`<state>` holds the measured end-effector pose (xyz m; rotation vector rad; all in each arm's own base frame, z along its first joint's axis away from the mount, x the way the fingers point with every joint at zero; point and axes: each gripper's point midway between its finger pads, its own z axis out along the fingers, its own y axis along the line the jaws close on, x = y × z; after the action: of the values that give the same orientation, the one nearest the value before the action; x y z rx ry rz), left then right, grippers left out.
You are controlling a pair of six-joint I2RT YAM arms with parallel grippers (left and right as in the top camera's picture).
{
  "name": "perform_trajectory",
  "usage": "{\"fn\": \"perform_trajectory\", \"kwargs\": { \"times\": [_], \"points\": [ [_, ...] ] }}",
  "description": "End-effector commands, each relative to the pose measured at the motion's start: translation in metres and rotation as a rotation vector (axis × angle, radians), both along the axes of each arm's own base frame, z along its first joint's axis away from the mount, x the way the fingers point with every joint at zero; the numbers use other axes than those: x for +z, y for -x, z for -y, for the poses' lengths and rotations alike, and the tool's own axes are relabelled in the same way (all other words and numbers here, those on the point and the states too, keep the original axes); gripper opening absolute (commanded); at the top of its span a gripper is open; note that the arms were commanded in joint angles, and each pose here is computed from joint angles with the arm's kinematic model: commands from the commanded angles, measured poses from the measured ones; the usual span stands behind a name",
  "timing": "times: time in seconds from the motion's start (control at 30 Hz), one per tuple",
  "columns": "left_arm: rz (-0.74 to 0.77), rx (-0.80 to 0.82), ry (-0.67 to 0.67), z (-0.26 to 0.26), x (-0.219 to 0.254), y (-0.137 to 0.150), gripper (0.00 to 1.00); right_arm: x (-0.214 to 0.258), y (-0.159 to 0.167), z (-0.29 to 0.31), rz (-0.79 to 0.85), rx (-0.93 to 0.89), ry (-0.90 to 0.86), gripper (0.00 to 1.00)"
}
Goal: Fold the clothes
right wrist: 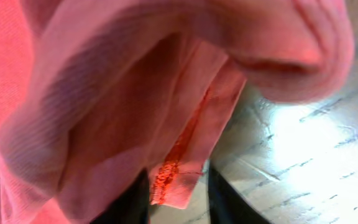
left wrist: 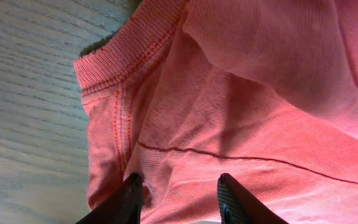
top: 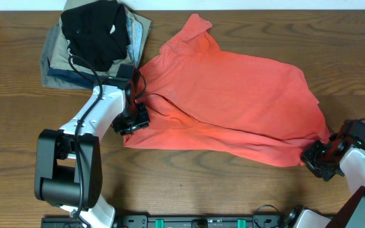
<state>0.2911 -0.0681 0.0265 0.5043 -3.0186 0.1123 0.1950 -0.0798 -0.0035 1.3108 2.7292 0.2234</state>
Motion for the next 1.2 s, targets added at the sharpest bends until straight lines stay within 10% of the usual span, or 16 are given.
{"fn": "perform_trajectory", "kwargs": {
  "times": [0.0, 0.27, 1.17],
  "points": [
    [-0.017, -0.019, -0.015, -0.003, -0.004, 0.003, 0.41, -0.004, 0.003, -0.006, -0.012, 0.012, -0.018, 0.24],
    [-0.017, -0.019, -0.015, -0.003, -0.004, 0.004, 0.41, -0.006, 0.006, -0.007, -0.019, 0.011, -0.020, 0.01],
    [-0.049, 0.169, -0.013, -0.064, -0.003, 0.004, 0.41, 0.072, 0.001, 0.086, -0.088, -0.171, 0.230, 0.01]
  ]
}}
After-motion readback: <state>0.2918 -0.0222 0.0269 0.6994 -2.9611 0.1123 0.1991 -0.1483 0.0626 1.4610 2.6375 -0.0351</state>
